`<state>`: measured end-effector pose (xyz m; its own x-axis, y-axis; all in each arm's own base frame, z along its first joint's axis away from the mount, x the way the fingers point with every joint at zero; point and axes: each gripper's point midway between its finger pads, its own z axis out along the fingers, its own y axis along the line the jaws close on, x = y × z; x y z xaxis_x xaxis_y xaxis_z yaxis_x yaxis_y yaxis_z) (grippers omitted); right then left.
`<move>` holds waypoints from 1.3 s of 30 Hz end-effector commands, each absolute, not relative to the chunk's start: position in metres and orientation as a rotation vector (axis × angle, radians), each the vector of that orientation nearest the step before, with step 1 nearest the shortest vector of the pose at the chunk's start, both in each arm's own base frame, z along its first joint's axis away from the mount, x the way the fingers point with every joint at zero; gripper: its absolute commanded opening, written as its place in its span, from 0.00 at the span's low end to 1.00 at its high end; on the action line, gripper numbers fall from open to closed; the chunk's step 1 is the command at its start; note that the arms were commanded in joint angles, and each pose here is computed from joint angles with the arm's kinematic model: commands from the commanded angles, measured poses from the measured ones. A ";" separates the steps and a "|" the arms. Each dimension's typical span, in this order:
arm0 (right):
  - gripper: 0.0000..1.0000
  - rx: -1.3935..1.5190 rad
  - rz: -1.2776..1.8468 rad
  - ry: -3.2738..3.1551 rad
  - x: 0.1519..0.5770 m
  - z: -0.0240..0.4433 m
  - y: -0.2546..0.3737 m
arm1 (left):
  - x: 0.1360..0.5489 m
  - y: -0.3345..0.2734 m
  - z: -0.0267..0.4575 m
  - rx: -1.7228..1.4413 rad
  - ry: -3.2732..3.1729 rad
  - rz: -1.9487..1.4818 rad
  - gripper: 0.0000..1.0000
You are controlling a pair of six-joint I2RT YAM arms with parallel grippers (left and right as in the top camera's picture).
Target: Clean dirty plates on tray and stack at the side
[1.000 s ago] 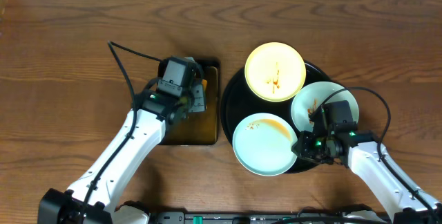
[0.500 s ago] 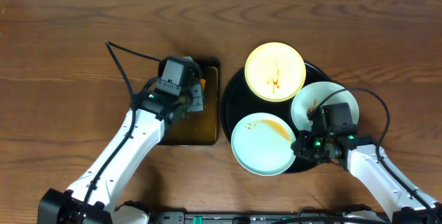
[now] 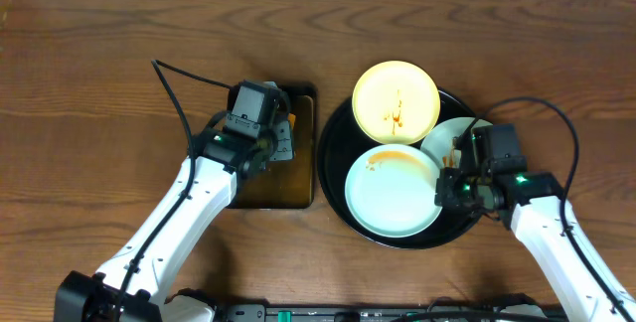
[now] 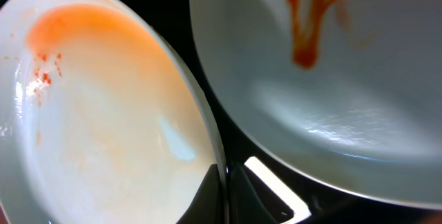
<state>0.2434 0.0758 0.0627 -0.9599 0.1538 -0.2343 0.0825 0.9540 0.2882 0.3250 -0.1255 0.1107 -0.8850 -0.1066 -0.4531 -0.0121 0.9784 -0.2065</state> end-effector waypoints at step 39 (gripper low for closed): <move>0.01 0.459 0.420 2.950 0.220 0.078 0.084 | 0.322 -0.121 0.105 -0.076 2.667 -0.240 0.08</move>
<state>0.2122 0.0868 0.0730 -0.9462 0.3210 -0.0396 0.2935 0.9035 0.3123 0.3224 -0.1246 0.1092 -0.8904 -0.1042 -0.4432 -0.0141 0.9793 -0.2019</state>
